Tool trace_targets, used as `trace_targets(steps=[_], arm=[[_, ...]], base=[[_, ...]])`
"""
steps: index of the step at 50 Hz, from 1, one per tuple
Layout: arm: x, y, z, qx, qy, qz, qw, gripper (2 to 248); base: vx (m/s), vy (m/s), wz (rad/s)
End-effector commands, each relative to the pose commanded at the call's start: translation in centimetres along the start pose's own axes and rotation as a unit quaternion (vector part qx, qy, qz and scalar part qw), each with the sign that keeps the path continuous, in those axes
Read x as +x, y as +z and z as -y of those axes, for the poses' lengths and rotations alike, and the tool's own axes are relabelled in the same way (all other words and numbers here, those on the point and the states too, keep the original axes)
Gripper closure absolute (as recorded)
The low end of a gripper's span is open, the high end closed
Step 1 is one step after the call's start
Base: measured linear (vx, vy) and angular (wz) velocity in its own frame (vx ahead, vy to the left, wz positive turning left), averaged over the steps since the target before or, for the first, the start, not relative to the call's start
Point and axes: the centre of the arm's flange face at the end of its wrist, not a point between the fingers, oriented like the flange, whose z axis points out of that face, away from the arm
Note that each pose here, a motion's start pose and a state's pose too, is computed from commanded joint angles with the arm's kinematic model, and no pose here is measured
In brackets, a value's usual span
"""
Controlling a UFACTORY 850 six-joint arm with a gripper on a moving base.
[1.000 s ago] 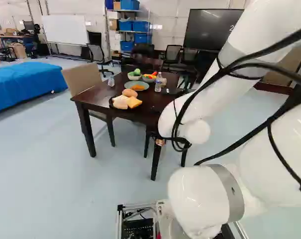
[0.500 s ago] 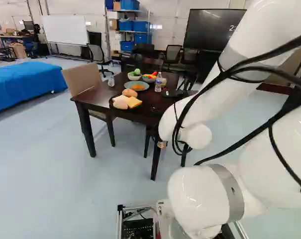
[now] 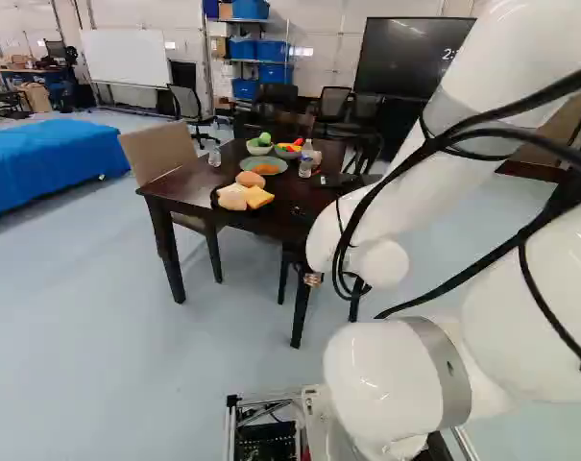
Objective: Move the croissant to the empty plate
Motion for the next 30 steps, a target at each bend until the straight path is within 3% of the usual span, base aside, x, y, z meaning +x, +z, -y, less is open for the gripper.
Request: trace_targets(steps=[30], arm=[[0.0, 0.0, 0.0, 0.0, 0.0, 0.0, 1.0, 3]], base=[[0.0, 0.0, 0.0]])
